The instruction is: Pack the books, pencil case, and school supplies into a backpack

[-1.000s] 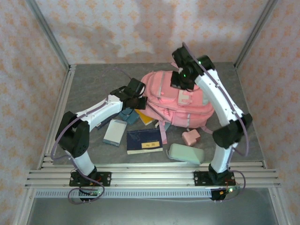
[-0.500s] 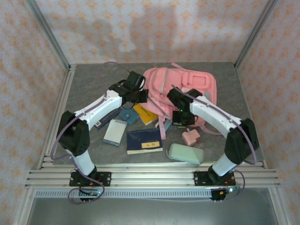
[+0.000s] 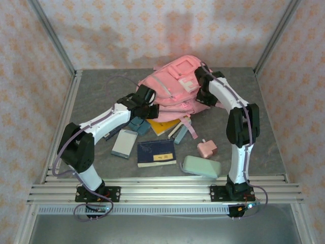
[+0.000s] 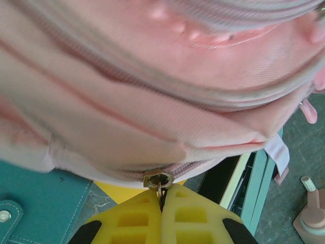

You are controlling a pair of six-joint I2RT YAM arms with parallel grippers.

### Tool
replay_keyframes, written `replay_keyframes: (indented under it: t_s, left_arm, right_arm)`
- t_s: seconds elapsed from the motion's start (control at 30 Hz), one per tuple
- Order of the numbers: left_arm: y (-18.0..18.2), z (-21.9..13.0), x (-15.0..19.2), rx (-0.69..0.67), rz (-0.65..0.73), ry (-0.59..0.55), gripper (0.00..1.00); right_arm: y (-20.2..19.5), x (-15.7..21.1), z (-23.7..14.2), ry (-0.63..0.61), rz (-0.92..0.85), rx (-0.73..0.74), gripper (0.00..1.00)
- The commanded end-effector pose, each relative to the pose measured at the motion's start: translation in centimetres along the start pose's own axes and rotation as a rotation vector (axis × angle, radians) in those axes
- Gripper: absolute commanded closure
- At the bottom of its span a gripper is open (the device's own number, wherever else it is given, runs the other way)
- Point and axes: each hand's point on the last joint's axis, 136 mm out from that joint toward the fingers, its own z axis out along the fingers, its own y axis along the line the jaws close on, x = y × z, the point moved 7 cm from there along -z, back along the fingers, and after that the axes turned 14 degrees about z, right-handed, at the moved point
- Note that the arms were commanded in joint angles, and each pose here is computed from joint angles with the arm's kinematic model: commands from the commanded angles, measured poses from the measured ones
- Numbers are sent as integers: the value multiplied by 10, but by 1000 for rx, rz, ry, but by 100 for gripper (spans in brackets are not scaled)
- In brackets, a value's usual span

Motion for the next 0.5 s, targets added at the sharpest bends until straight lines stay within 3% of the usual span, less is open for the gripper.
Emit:
replay_keyframes:
  t_s: [0.0,0.07,0.23,0.37,0.47]
  left_arm:
    - [-14,-25,-15,39,-9,-70,100]
    - [-16,-25,-23,46,-11,-85,100]
    - [-20,-24,-40,45,7,-98,100]
    - [-21,-22,-47,49,7,-99,100]
    - [-20,-18,-46,53,4,-89,100]
  right_arm:
    - [-5,-10,-40,-68,21,-55,66]
    - [-14,4,-59,-7,4,-110,64]
    - [-56,84,-91,123,-200,-175,98]
    - [-103,161,-90,269,-392,-79,100]
    - [-132,199,-91,358,-481,-43,100]
